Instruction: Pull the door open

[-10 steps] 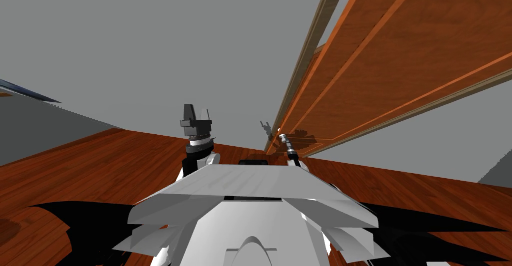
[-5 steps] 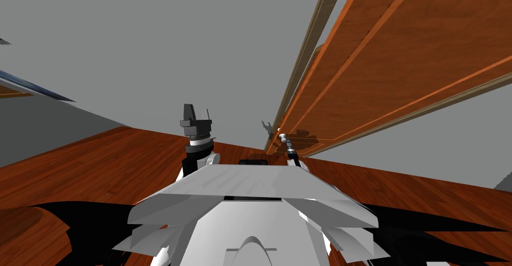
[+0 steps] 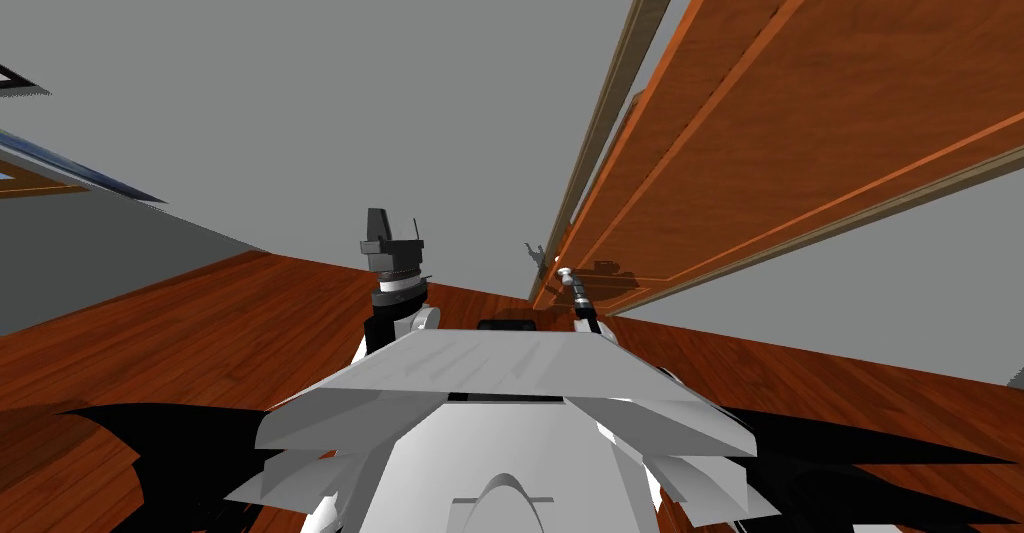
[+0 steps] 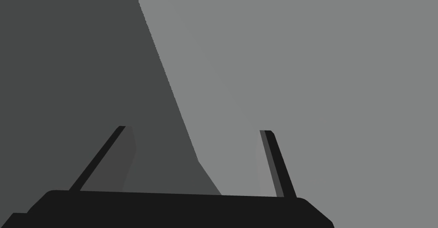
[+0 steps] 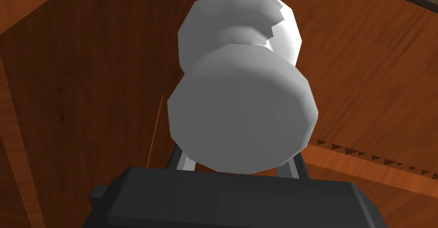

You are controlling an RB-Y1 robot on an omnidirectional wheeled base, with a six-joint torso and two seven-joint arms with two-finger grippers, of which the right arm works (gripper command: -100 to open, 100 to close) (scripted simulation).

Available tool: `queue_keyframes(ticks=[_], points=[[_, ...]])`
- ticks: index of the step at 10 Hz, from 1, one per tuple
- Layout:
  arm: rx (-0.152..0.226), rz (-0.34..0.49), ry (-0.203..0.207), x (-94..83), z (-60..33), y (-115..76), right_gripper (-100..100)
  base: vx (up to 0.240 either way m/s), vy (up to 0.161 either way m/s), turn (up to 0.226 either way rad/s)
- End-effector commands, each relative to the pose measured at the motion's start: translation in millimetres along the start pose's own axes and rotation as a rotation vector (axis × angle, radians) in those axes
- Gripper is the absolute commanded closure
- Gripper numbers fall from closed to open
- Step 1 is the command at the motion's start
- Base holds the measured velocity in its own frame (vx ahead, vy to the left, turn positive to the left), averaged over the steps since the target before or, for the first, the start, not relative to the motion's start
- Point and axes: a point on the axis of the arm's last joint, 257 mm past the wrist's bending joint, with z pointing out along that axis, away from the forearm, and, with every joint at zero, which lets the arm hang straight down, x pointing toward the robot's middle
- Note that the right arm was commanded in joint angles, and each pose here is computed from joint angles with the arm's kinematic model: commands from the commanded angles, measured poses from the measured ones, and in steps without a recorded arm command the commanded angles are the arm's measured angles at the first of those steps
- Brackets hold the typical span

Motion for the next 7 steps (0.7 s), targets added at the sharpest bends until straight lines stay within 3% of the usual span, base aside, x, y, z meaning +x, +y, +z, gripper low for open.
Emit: queue_keyframes(ticks=[1,7], points=[[-0.005,0.07,0.019,17.7,1.5,2.5,100,-0.014,-0.006,0.031],[-0.003,0.218,0.009,17.6,3.4,2.8,100,-0.032,-0.019,0.046]])
